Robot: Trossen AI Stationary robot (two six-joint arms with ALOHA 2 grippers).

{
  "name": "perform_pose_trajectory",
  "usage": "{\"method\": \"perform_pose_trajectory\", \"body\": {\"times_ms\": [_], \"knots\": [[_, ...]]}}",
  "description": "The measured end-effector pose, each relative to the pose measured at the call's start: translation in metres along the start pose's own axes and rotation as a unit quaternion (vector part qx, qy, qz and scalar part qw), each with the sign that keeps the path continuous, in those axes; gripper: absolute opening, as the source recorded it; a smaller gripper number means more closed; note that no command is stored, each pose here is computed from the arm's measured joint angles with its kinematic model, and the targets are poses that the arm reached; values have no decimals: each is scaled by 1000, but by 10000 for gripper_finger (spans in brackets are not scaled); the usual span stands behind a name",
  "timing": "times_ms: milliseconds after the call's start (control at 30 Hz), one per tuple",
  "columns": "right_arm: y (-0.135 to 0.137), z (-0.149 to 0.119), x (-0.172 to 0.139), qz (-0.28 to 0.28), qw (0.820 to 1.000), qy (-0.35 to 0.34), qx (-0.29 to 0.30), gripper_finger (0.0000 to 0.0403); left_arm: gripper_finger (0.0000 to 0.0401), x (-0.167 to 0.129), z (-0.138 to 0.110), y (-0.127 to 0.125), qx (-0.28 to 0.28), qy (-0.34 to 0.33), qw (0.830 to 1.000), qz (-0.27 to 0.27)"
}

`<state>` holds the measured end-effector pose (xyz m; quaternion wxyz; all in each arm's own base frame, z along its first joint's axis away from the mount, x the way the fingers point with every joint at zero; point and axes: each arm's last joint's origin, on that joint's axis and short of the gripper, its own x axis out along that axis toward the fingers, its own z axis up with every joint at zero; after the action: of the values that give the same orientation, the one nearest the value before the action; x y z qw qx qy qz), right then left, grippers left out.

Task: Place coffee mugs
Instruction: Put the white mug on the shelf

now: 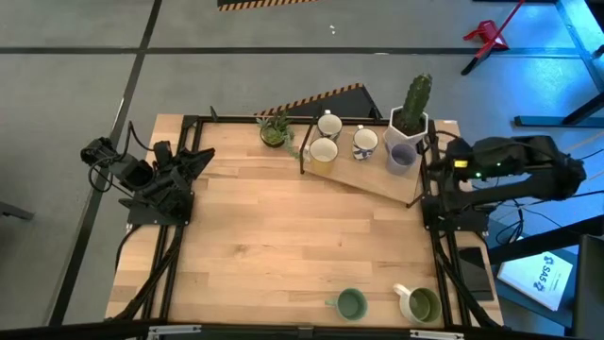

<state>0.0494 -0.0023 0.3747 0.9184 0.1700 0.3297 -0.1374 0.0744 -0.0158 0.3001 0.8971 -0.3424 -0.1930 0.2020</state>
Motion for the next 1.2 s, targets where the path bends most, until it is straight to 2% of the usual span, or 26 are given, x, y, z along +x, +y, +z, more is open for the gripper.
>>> {"method": "perform_pose_trajectory", "body": {"times_ms": [133, 200, 267, 367, 467, 567, 633, 700, 833, 933, 1067, 1200], "knots": [[8, 22, 2, -22, 993, -87, -82, 111, 142, 0, 0, 0, 7, -1, 1000, 2], [17, 37, 5, -14, 982, -123, -140, 111, 142, 0, 0, 0, 7, -1, 1000, 2], [27, 51, 10, 14, 975, -126, -185, 111, 142, 0, 0, 0, 6, -1, 1000, 2], [42, 66, 28, 52, 975, -62, -206, 111, 142, 0, 0, 0, 5, -1, 1000, 2], [63, 63, 61, 121, 968, 75, -208, 111, 142, 0, 0, 0, 5, 0, 1000, -3], [91, 43, 90, 158, 941, 193, -227, 111, 142, 0, 0, 0, 2, 2, 1000, -5], [110, 25, 100, 171, 926, 233, -243, 111, 142, 0, 0, -1, 3, 4, 1000, -10], [127, 2, 104, 162, 918, 264, -248, 111, 142, 0, 0, -1, 2, 6, 1000, -15], [153, -40, 99, 144, 922, 285, -217, 111, 142, 0, 0, -1, 2, 6, 1000, -15], [166, -67, 88, 155, 926, 299, -170, 111, 142, 0, 0, -1, 2, 6, 1000, -15], [178, -102, 79, 161, 921, 336, -112, 111, 142, 0, 0, -1, 6, 7, 1000, -14], [185, -130, 75, 146, 916, 363, -90, 111, 142, 0, -1, -1, 9, 8, 1000, -13]]}}
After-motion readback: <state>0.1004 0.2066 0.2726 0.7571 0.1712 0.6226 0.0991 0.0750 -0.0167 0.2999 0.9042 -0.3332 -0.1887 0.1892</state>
